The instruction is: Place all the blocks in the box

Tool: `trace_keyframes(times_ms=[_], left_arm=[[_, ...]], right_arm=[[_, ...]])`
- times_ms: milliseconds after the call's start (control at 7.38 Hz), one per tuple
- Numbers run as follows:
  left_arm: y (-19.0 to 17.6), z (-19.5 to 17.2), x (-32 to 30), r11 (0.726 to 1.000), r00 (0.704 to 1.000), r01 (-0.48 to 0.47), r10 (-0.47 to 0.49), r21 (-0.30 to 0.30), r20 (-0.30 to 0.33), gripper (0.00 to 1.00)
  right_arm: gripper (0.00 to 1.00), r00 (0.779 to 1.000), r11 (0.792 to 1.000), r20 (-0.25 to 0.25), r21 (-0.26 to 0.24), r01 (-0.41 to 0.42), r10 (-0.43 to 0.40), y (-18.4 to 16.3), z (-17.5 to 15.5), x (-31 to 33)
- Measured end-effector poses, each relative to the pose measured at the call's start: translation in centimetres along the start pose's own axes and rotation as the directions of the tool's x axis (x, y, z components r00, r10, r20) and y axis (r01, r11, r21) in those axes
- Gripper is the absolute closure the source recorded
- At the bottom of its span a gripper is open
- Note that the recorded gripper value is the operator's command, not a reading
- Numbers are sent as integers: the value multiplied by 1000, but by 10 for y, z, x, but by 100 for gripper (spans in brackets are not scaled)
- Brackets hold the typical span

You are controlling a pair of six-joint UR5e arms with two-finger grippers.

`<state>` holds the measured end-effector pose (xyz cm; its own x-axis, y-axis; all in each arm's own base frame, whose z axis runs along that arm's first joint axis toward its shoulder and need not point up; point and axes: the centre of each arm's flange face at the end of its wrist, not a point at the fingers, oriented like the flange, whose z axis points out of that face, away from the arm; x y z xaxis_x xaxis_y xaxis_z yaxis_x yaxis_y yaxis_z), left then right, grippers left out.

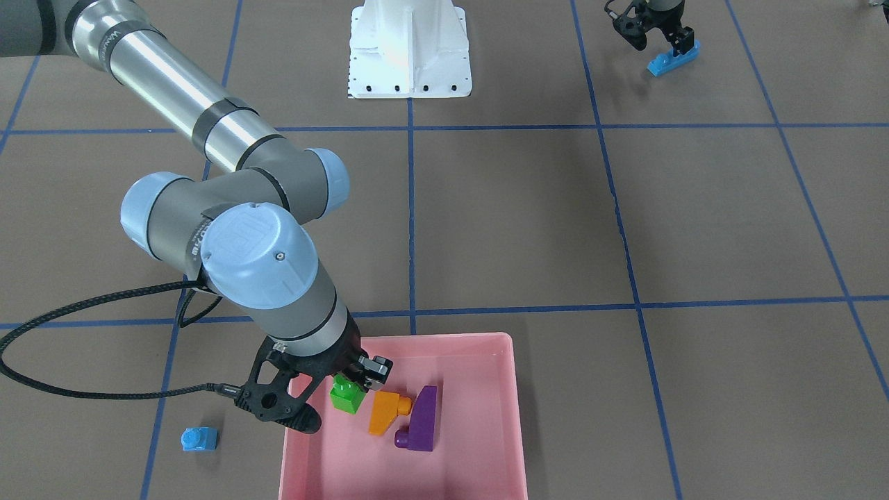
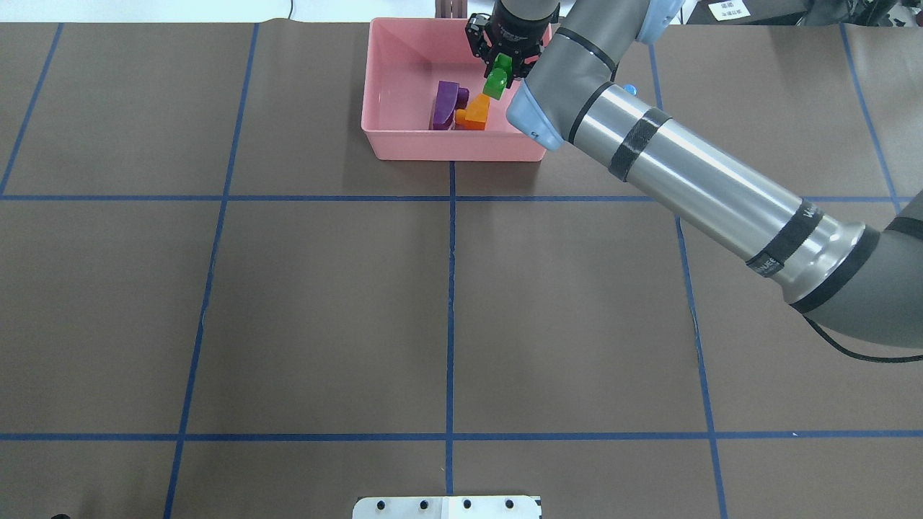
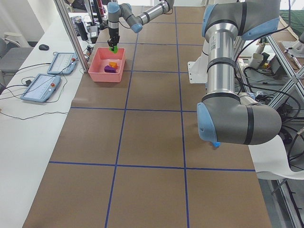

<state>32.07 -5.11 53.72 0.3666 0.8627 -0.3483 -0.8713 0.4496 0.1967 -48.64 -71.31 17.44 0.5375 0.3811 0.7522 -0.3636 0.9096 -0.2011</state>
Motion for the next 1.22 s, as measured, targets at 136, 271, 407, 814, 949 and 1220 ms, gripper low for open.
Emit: trace_keyframes(times_ms=[136, 271, 407, 814, 949, 1220], left_arm=[[0, -1, -1, 1000, 1000, 1, -1, 6, -3, 1], [0, -1, -3, 1000, 1000, 0, 0, 10, -1, 1], [0, 1, -6, 1000, 1000, -5, 5, 12, 5, 2], [0, 9, -17, 1000, 1000, -12, 12, 8, 27, 9], [-1, 12, -23, 1000, 999, -9, 9, 7, 34, 13], [-1, 26, -32, 1000, 999, -10, 10, 12, 37, 52]], right_arm=[[100, 1000, 1000, -5, 1, 7, -7, 7, 7, -3], [100, 1000, 1000, -8, 2, 12, -12, 12, 12, -5], [78, 1000, 1000, -14, 4, 16, -16, 16, 17, -5], [0, 999, 1000, -30, 3, 21, -21, 25, 30, -5], [0, 999, 1000, -28, 3, 21, -21, 27, 30, -6], [0, 1000, 1000, 6, -9, 16, -16, 20, 8, -6]])
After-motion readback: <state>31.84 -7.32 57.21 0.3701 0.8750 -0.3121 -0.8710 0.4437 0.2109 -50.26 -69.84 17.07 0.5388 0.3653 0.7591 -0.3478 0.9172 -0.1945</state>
